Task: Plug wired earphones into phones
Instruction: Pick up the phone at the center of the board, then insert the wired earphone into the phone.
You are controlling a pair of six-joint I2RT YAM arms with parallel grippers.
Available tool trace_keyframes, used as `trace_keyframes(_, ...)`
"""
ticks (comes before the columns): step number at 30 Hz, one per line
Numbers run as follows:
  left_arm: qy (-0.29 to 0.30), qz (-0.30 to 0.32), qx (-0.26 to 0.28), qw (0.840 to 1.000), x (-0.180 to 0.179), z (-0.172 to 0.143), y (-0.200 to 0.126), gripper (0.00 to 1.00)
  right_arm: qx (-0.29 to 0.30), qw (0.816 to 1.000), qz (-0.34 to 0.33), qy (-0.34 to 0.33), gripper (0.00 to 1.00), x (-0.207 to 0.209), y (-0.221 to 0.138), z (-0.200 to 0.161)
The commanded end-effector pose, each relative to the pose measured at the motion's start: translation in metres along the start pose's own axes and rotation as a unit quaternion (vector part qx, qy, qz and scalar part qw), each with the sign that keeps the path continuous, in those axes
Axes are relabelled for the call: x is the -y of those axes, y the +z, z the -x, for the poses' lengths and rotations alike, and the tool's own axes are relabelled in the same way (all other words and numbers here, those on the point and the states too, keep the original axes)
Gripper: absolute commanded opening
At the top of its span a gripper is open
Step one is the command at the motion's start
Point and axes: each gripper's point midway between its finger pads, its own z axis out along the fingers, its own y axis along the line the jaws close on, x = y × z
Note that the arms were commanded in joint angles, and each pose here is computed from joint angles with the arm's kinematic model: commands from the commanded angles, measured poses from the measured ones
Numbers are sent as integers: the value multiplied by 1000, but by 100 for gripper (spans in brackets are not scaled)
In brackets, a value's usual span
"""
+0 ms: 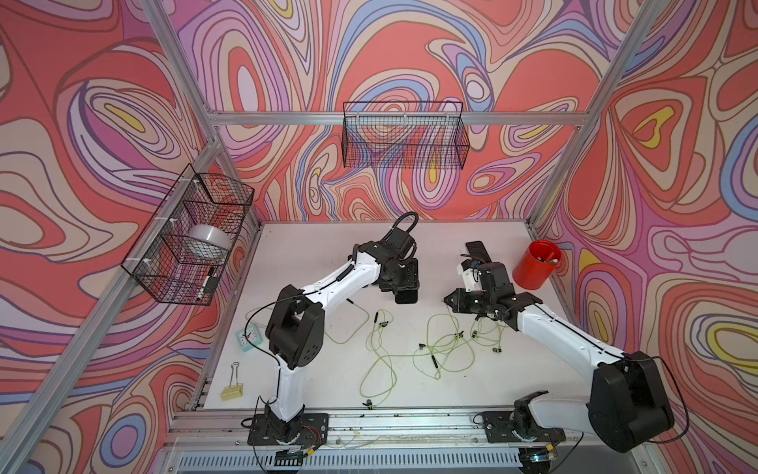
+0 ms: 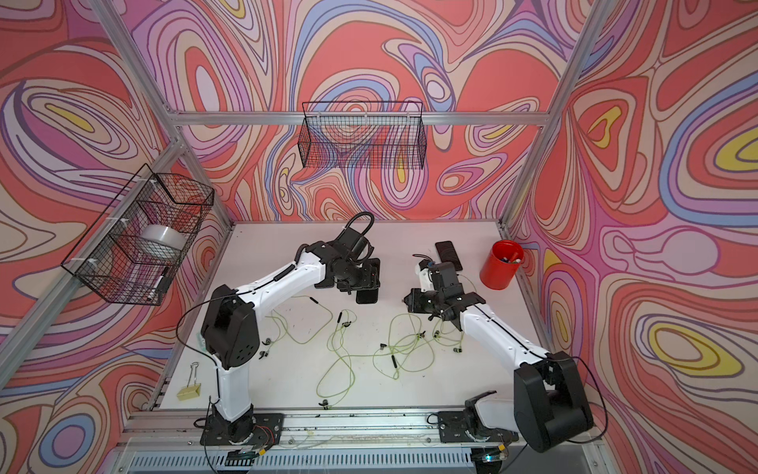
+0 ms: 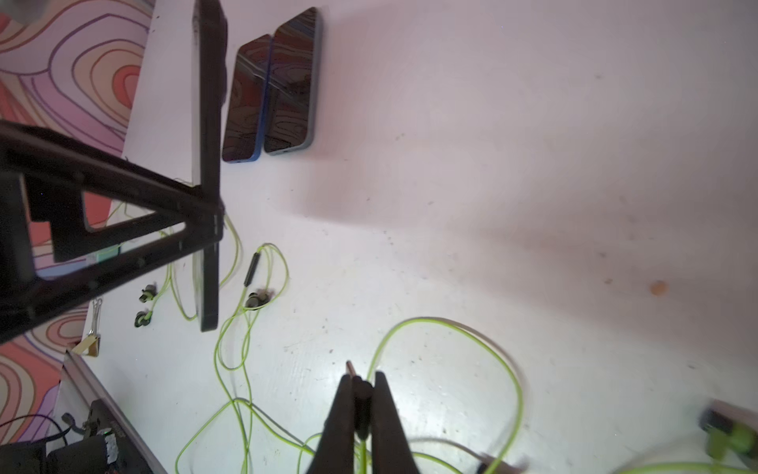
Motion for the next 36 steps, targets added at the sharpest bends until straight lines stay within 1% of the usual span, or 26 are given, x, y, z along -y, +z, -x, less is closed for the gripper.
trace_keyframes(1,-138,-72,60,986,15,27,-15,34,56,998,11,-24,0,-11,3,26)
trace_keyframes(4,-200,-88,77,973,11,31,-26,28,66,997,39,-24,0,-27,8,31)
trace_keyframes(6,-248,-92,84,961,5,33,-33,27,66,996,57,-33,0,-44,15,31)
trace_keyframes(7,-275,-93,89,953,1,35,-35,25,67,995,62,-36,0,-51,18,29)
trace_keyframes(9,-325,-101,90,936,-5,35,-38,16,74,994,73,-36,0,-61,21,28)
trace_keyframes(11,-384,-115,87,912,-13,32,-38,1,83,993,80,-32,0,-67,21,28)
trace_keyframes(14,-449,-139,85,878,-22,29,-38,0,86,992,85,-31,0,-71,21,26)
trace_keyframes(15,-458,-153,91,871,-21,32,-40,0,88,992,86,-33,0,-73,20,27)
trace_keyframes(16,-469,-161,91,864,-23,32,-41,0,87,992,89,-32,0,-76,21,26)
trace_keyframes(20,-496,-183,81,845,-24,30,-37,0,83,991,101,-36,0,-88,27,22)
trace_keyframes(23,-524,-199,69,825,-25,25,-31,0,83,990,102,-41,0,-93,31,22)
trace_keyframes(25,-534,-206,65,817,-26,23,-29,0,83,990,104,-42,0,-95,33,22)
trace_keyframes(26,-536,-207,65,816,-26,22,-29,0,82,991,100,-42,0,-94,34,21)
trace_keyframes(32,-539,-209,64,814,-27,20,-30,0,80,993,75,-38,0,-85,40,22)
trace_keyframes(36,-540,-211,62,812,-28,18,-29,0,80,994,72,-37,0,-84,44,24)
